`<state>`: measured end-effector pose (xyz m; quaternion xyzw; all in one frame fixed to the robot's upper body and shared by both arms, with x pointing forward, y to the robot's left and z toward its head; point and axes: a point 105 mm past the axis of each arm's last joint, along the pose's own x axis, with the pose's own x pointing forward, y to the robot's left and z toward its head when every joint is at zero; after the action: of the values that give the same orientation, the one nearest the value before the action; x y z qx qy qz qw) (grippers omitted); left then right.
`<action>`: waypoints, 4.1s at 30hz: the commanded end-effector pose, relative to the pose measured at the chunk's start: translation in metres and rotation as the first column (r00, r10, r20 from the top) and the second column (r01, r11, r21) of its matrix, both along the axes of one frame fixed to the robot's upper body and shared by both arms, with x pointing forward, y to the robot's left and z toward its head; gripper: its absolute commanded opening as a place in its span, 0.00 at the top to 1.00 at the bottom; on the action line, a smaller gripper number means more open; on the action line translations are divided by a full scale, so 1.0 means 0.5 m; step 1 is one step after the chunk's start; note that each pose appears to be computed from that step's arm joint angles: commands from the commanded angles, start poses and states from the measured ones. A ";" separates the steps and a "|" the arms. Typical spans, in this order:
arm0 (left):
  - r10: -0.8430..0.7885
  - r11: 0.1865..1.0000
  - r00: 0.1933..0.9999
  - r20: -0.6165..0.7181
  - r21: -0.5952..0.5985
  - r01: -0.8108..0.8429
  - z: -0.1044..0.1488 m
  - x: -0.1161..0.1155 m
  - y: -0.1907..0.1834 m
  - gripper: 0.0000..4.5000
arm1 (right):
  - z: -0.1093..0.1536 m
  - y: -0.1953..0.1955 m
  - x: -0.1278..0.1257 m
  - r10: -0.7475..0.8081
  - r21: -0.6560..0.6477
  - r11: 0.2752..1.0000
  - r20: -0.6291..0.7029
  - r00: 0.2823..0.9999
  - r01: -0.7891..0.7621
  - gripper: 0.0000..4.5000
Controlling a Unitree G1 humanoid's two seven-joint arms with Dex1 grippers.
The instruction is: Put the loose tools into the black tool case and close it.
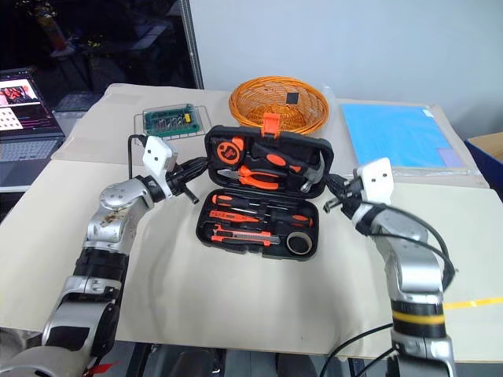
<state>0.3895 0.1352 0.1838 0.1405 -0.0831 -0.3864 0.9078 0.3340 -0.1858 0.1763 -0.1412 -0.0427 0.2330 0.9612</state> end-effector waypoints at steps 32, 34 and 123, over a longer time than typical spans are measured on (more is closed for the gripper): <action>-0.435 0.867 0.865 -0.251 0.143 0.478 0.020 -0.173 0.017 0.02 | -0.080 0.042 0.035 -0.107 -0.303 0.952 -0.216 0.971 0.038 1.00; -0.416 0.877 0.867 -0.272 0.130 0.462 0.015 -0.150 -0.002 0.02 | -0.080 0.054 0.062 -0.088 -0.295 0.955 -0.201 0.976 0.025 1.00; -0.255 0.852 0.835 -0.487 0.295 0.432 -0.092 -0.068 -0.064 0.00 | -0.088 0.205 0.001 0.001 0.059 0.998 -0.228 0.974 0.012 0.73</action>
<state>0.3565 0.0941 0.1579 0.2167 0.1356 -0.5863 0.7687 0.3355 -0.0865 0.1018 -0.0680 0.1180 0.2378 0.9617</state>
